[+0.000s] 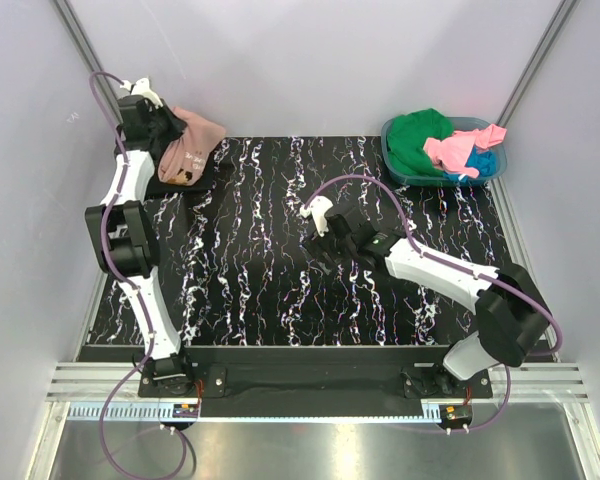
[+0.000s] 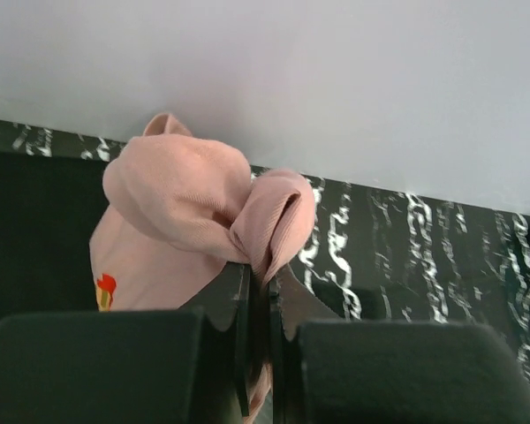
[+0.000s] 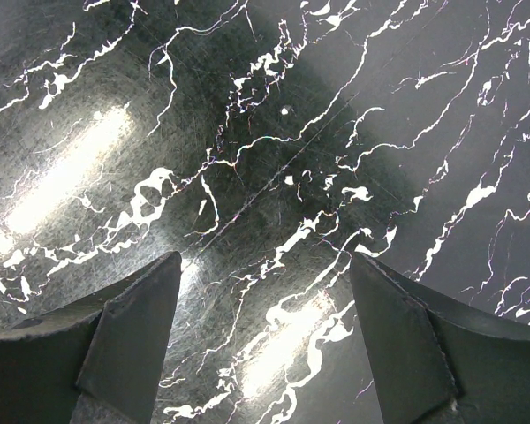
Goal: Fold and stack the t-shirts
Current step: Neatly place the folded tshirt to the corner
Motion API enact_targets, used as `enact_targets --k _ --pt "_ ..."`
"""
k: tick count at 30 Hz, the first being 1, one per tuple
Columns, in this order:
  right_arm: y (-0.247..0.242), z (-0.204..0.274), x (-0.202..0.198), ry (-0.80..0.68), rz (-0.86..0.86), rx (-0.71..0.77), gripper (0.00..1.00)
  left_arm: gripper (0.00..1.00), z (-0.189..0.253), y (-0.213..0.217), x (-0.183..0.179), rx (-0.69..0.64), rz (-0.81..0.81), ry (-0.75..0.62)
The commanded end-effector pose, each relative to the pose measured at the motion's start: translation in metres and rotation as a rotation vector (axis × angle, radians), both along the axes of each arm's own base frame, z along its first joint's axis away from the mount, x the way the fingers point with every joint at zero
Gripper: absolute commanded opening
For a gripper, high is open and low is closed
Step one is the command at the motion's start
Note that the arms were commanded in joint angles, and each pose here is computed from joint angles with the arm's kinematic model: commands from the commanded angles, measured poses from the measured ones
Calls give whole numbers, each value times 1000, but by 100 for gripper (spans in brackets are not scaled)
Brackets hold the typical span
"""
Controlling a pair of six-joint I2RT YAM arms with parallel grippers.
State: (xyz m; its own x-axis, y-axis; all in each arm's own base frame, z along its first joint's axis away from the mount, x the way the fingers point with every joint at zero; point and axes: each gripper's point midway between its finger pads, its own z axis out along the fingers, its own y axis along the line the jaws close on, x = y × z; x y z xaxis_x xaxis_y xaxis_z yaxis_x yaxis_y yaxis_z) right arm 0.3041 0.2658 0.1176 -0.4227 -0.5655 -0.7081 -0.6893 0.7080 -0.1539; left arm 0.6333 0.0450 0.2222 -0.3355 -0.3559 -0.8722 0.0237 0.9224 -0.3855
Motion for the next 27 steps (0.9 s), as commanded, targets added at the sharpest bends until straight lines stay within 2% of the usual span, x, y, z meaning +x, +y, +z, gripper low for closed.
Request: enact_targets --k 1,6,12,27 --pt "5 23 5 -46 -10 69 84 0 113 -30 -18 10 -55 -258" --pt "0 26 0 -52 -2 67 84 0 124 -41 -30 -10 -59 -272" --pt "-3 25 -1 -58 6 52 84 0 109 -42 -25 -19 -59 -247" --pt "13 18 12 -42 14 51 84 0 78 -13 -8 -11 -41 -191"
